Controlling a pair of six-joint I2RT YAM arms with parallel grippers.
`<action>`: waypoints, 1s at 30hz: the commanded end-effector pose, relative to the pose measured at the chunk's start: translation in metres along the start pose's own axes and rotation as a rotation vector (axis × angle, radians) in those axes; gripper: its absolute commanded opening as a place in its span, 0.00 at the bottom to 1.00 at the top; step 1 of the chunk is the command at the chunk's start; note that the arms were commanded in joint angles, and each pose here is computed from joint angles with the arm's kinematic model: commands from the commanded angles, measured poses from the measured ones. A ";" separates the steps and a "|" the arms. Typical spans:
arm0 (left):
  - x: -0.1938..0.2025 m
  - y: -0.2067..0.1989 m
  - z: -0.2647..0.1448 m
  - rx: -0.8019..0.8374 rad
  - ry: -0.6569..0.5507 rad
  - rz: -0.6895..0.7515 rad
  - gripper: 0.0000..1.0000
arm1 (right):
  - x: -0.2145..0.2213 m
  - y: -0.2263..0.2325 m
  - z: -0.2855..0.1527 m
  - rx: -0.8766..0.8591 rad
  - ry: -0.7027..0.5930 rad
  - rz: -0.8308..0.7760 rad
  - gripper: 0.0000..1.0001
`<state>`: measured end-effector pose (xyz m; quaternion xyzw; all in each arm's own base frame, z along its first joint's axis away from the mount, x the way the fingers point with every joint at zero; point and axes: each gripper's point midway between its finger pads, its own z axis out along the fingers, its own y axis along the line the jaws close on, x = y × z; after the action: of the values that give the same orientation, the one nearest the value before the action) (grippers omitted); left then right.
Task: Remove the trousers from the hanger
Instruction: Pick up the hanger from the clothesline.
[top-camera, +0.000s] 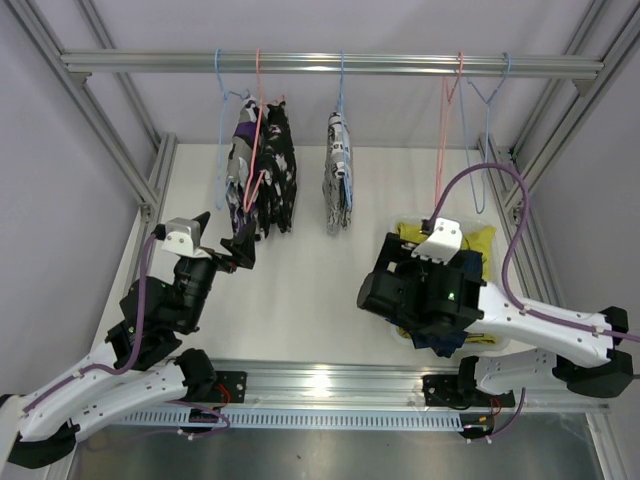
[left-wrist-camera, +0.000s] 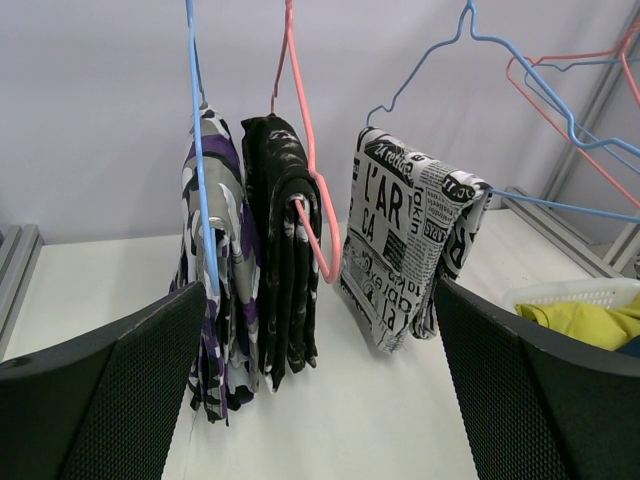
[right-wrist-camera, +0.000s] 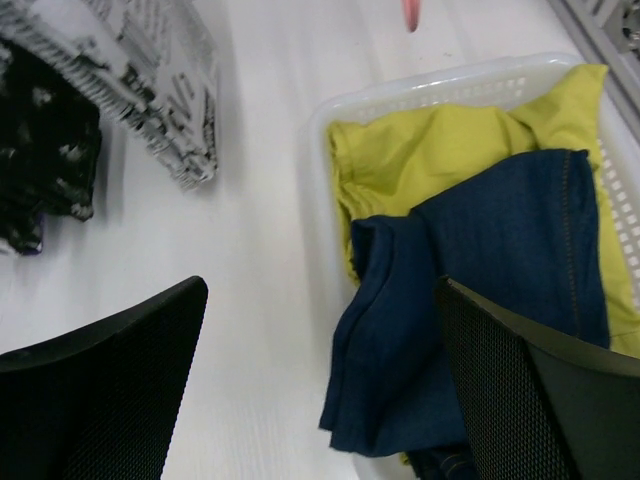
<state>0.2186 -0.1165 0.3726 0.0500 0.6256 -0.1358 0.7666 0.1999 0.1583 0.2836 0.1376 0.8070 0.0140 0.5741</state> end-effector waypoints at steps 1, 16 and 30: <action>-0.009 0.004 -0.001 -0.010 -0.024 -0.010 0.99 | -0.015 -0.003 -0.011 -0.003 -0.059 -0.040 0.99; -0.009 0.008 0.000 -0.031 -0.028 0.003 0.99 | 0.013 0.070 -0.054 -0.174 -0.002 -0.204 0.99; -0.009 0.003 0.000 -0.006 -0.023 0.009 0.99 | -0.092 0.155 -0.076 -0.327 -0.178 -0.166 0.99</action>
<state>0.2185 -0.1166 0.3727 0.0538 0.6250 -0.1335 0.7673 0.1644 0.3004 0.3443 -0.0666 0.7892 0.0477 0.6086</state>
